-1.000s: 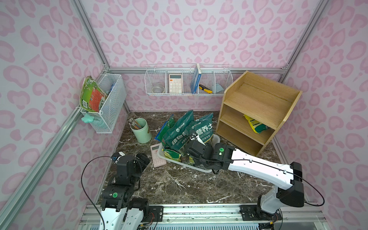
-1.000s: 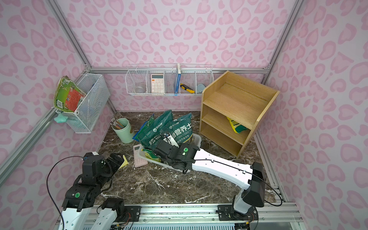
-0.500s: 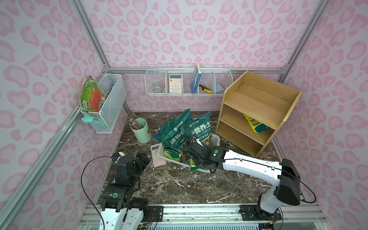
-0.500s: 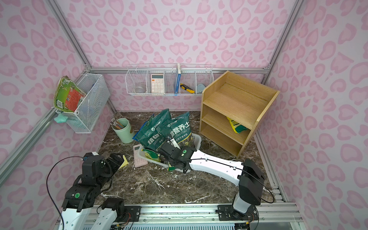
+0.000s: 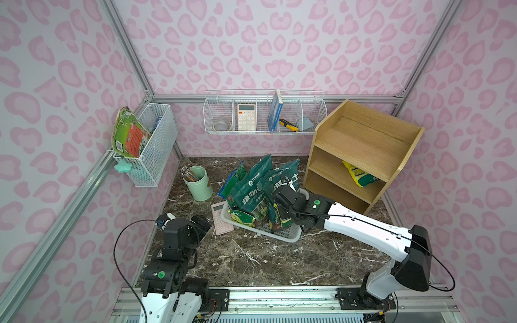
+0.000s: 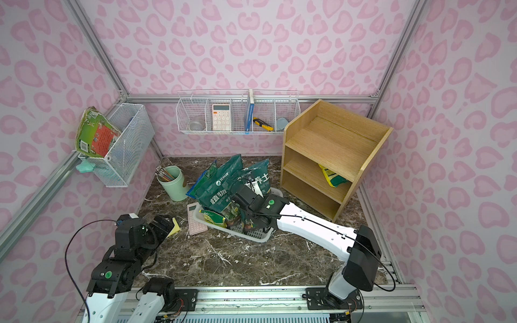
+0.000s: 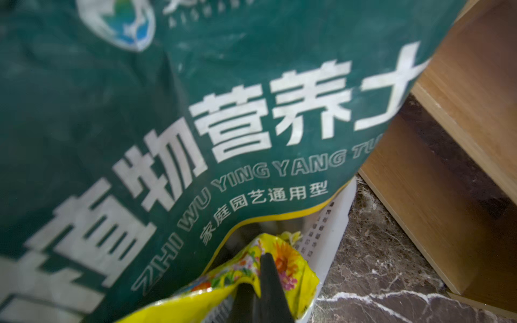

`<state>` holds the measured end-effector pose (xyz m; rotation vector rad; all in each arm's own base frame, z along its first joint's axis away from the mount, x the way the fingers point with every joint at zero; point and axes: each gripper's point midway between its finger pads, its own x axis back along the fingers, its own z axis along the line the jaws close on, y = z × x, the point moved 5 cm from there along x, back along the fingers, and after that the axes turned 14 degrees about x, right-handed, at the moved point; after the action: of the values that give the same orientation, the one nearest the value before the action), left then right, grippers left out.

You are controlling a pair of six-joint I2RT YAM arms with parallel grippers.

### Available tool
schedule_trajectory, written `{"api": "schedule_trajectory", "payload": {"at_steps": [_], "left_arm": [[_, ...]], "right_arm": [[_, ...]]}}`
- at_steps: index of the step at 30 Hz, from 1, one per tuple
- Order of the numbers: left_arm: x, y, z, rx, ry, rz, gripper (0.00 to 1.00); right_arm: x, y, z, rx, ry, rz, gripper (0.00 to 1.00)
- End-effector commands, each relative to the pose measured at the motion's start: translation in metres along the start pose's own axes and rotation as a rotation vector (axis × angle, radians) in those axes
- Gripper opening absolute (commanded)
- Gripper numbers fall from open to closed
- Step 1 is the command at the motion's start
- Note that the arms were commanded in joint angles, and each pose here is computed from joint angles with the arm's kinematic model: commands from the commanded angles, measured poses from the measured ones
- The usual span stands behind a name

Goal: Take down the fertilizer bag from the shelf
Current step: Place the fertilizer bag in the storage box.

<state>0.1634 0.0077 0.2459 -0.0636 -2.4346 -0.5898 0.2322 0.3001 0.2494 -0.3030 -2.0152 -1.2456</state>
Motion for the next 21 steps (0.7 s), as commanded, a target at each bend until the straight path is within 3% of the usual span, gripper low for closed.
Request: {"api": "schedule_trajectory", "payload": {"at_steps": [1, 5, 13, 17, 21], "left_arm": [[0.002, 0.001, 0.001, -0.001, 0.006, -0.003, 0.89], [0.002, 0.000, 0.001, -0.001, 0.006, 0.000, 0.89], [0.001, 0.000, 0.001, -0.003, 0.014, -0.001, 0.89], [0.002, 0.000, 0.002, -0.002, 0.010, -0.003, 0.89], [0.002, 0.000, 0.001, -0.004, 0.010, -0.002, 0.89]], "right_arm": [[0.005, -0.003, 0.013, -0.043, 0.005, -0.042, 0.00], [-0.002, -0.023, 0.031, -0.026, 0.043, -0.015, 0.00], [-0.007, -0.017, 0.056, -0.043, 0.125, -0.036, 0.00], [-0.010, -0.008, 0.066, -0.065, 0.152, -0.047, 0.00], [-0.005, 0.023, 0.070, -0.176, 0.220, -0.101, 0.00]]}}
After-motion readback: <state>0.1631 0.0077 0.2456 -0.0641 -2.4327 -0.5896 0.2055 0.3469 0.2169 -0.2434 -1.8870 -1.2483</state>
